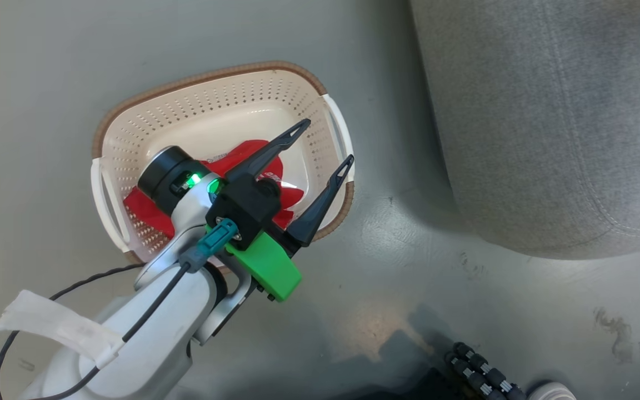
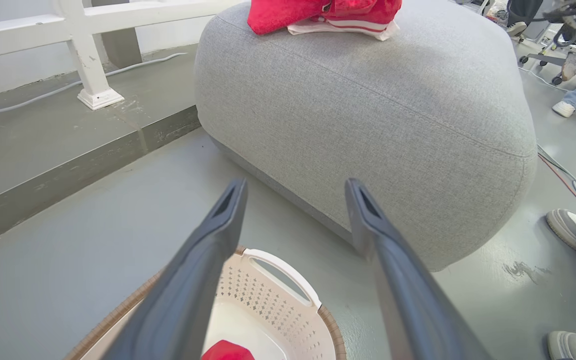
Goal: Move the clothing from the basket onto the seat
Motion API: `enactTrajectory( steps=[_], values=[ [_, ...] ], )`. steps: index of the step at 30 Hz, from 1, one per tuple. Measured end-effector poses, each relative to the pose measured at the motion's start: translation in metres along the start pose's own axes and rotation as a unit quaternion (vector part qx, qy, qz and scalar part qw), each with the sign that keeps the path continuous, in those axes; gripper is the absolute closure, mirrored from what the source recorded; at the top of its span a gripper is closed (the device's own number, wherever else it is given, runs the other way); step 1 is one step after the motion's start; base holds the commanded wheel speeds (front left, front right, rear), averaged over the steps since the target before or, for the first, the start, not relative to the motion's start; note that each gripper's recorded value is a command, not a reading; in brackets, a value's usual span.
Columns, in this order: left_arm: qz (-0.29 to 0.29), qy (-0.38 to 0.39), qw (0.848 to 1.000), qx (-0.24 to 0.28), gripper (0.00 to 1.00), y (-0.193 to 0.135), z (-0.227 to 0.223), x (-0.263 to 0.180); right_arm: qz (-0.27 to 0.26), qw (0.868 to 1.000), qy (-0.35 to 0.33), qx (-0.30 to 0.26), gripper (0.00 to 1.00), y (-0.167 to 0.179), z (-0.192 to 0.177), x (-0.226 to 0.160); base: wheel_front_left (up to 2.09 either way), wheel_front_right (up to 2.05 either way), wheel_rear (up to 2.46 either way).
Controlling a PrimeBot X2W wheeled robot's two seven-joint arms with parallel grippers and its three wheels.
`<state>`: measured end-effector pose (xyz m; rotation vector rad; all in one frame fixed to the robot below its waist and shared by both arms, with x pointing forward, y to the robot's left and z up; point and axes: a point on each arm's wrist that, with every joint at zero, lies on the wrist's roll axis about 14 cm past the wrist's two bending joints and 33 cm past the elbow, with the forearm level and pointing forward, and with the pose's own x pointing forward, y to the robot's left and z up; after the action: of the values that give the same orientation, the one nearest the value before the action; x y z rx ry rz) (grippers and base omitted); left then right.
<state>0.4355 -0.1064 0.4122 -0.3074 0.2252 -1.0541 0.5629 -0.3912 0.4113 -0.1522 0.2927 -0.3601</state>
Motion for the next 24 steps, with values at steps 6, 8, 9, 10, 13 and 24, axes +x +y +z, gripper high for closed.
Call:
enactTrajectory(
  steps=[6,8,9,10,13,24],
  values=[
    [-0.008,-0.006,1.000,0.003,0.00,-0.003,0.005,0.005,0.017,1.000,0.014,-0.003,0.00,0.001,-0.016,-0.017,0.00,0.00,0.00],
    [-0.011,-0.008,1.000,0.006,0.00,-0.003,0.007,0.006,0.021,1.000,0.022,-0.003,0.00,0.001,-0.023,-0.025,0.00,0.00,0.00],
    [-0.012,-0.008,1.000,0.008,0.00,-0.003,0.007,0.007,0.024,0.999,0.025,-0.003,0.00,0.002,-0.026,-0.028,0.00,0.00,0.00],
    [-0.015,-0.008,1.000,0.009,0.00,-0.004,0.007,0.008,0.027,0.999,0.030,-0.004,0.00,0.002,-0.030,-0.033,0.00,0.00,0.00],
    [-0.023,-0.011,1.000,0.011,0.00,-0.008,0.010,0.012,0.031,0.999,0.041,-0.005,0.00,0.001,-0.040,-0.046,0.00,0.00,0.00],
    [-0.027,-0.039,0.999,0.009,0.00,-0.021,0.033,0.017,0.018,1.000,0.006,-0.008,0.00,-0.028,-0.014,-0.081,0.00,0.00,0.00]
  ],
)
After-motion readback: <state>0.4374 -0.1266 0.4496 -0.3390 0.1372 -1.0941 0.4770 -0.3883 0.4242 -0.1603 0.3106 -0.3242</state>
